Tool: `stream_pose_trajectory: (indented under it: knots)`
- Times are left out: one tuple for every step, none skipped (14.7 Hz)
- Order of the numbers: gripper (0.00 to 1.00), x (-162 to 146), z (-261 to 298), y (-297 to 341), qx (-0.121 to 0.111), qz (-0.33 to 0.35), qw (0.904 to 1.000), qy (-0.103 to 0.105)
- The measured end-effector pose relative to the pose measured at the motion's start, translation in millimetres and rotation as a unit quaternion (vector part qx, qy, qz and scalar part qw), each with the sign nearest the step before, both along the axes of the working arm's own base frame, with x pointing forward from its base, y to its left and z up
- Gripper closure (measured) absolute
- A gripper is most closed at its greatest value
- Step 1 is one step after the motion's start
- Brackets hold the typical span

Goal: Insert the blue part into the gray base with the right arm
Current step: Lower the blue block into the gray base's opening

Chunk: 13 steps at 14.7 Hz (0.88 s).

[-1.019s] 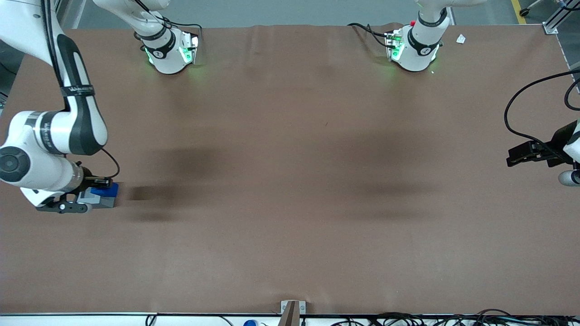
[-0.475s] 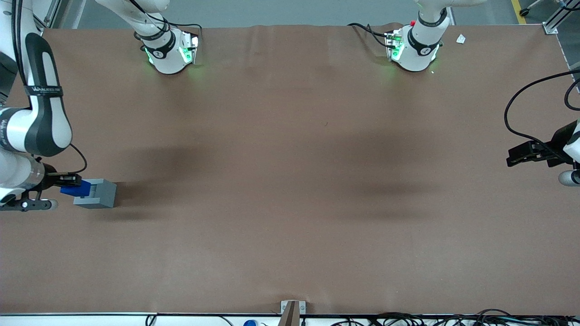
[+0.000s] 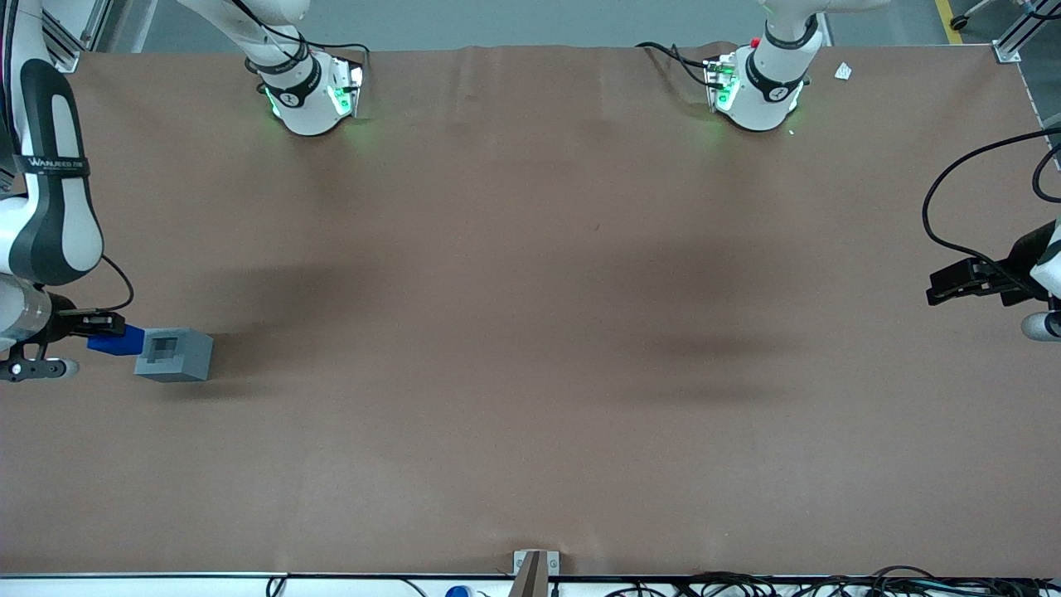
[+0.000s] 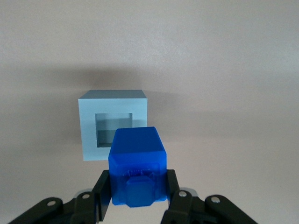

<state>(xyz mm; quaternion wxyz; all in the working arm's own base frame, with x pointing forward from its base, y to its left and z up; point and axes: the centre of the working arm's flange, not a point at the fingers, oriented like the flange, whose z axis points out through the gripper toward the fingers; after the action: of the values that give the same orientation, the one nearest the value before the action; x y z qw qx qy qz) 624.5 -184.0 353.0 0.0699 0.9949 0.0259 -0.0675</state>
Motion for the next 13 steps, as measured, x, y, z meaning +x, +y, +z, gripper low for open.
stream_pose_trajectory:
  knots:
    - [0.49, 0, -1, 2, 0.006, -0.003, 1.0, -0.001]
    - [0.49, 1, -1, 5, 0.017, -0.008, 0.9998, -0.004]
    - [0.49, 2, -2, 7, 0.024, -0.011, 0.9996, -0.006]
    - [0.49, 2, -3, 8, 0.028, -0.013, 0.9995, -0.006]
    - [0.49, 2, -5, 8, 0.031, -0.014, 0.9994, -0.006]
    - [0.49, 3, -6, 8, 0.032, -0.015, 0.9994, -0.006]
    - [0.49, 3, -8, 8, 0.032, -0.015, 0.9993, -0.007]
    - [0.49, 4, -12, 8, 0.032, -0.015, 0.9993, -0.008]
    - [0.49, 5, -15, 8, 0.033, -0.014, 0.9993, -0.007]
    - [0.49, 5, -20, 8, 0.033, -0.014, 0.9993, -0.006]
    - [0.49, 6, -24, 8, 0.033, -0.014, 0.9993, -0.004]
    - [0.49, 6, -27, 8, 0.034, -0.014, 0.9993, -0.003]
    - [0.49, 6, -31, 8, 0.034, -0.014, 0.9993, -0.001]
